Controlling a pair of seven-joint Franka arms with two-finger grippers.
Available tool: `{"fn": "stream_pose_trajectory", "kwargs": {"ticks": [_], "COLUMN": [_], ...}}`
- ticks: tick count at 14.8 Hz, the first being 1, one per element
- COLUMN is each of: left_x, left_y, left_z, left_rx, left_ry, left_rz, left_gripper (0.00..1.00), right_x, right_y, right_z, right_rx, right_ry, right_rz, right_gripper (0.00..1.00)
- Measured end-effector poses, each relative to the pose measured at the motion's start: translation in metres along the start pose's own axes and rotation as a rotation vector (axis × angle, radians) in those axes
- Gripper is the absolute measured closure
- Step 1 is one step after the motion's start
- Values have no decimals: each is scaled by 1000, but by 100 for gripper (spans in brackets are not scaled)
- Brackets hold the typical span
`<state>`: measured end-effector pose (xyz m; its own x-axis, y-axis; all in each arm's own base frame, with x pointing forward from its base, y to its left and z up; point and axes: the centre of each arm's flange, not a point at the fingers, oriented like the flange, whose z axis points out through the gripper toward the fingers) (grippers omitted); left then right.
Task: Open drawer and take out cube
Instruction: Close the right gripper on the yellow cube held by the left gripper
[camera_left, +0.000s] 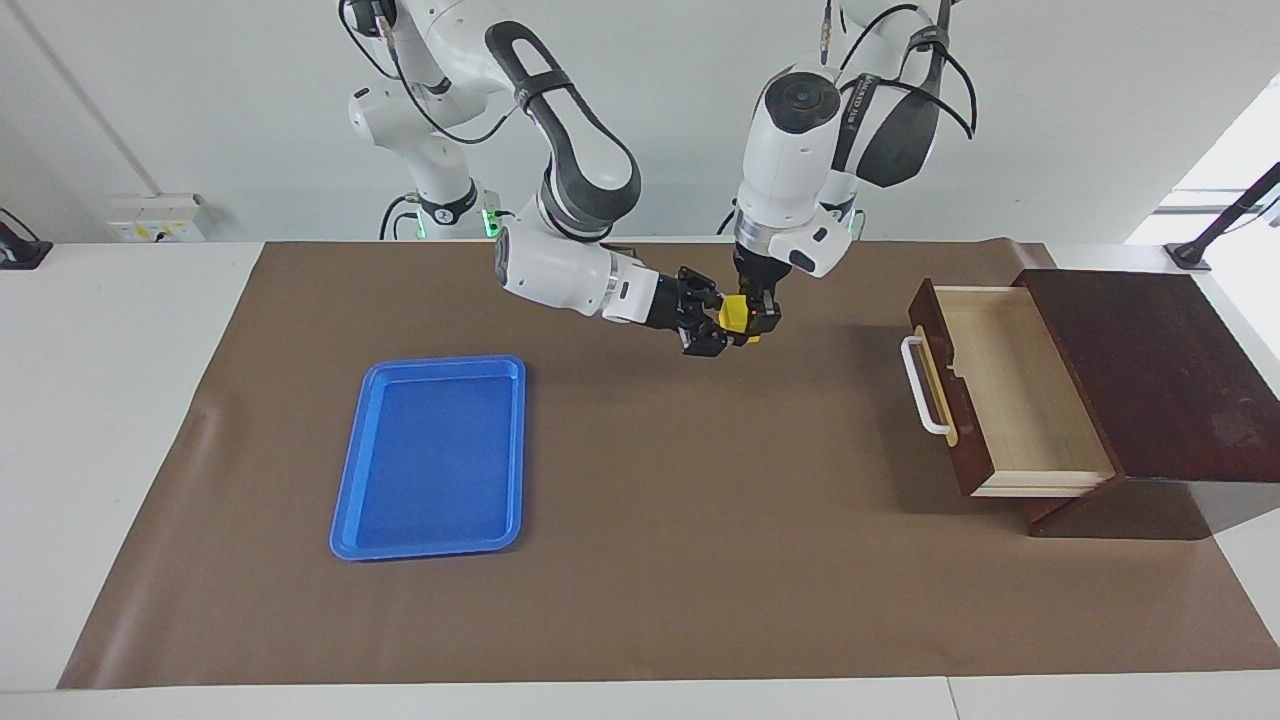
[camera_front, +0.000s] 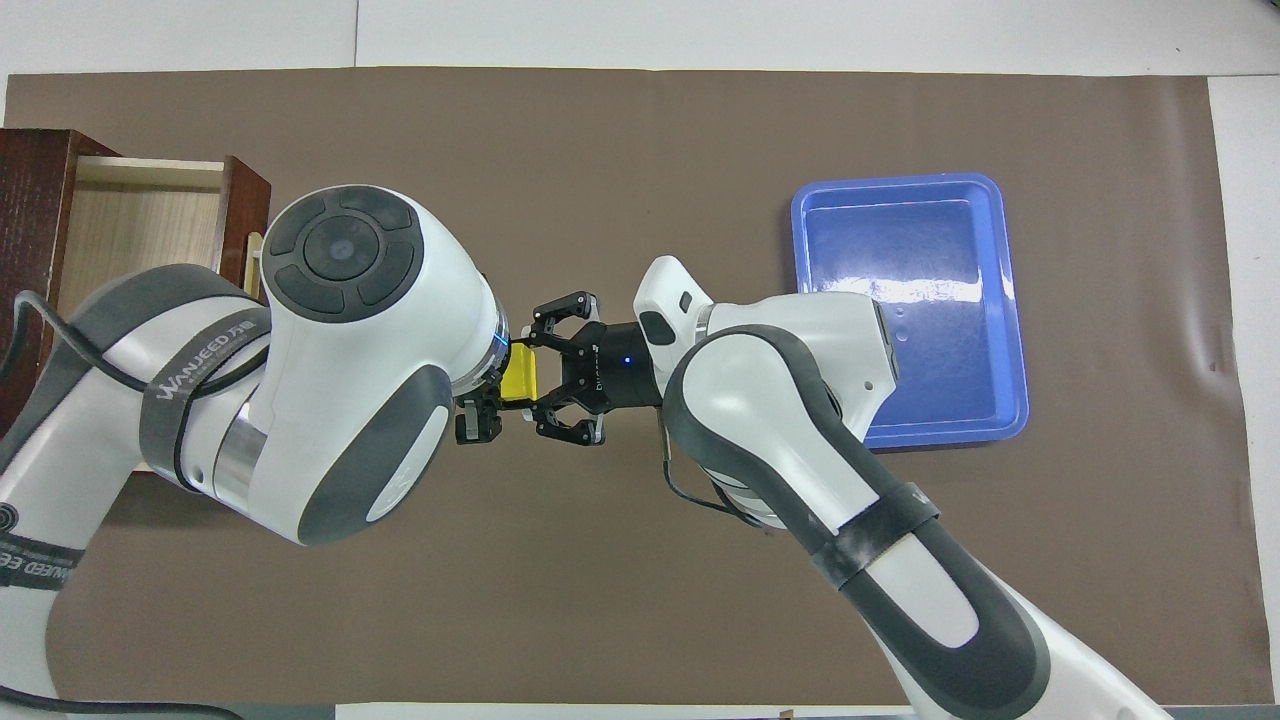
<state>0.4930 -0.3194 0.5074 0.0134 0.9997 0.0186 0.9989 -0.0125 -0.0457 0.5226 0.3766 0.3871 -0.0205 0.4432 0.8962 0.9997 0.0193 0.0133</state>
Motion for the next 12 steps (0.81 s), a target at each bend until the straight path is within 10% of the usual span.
{"fn": "stream_pose_trajectory", "kwargs": {"ticks": [10, 12], "left_x": [1, 5], "left_y": [0, 2], "left_z": [-3, -4], "left_rx": [-5, -8], "left_ry": [-3, -5], "left_rz": [-2, -9], "left_gripper": [42, 26], "right_x": [2, 2], "right_y": [1, 2], "right_z": [-1, -2], "right_rx": [-3, -6], "right_ry": [-1, -2], "right_rz": [-5, -5], "right_gripper": [43, 43]}}
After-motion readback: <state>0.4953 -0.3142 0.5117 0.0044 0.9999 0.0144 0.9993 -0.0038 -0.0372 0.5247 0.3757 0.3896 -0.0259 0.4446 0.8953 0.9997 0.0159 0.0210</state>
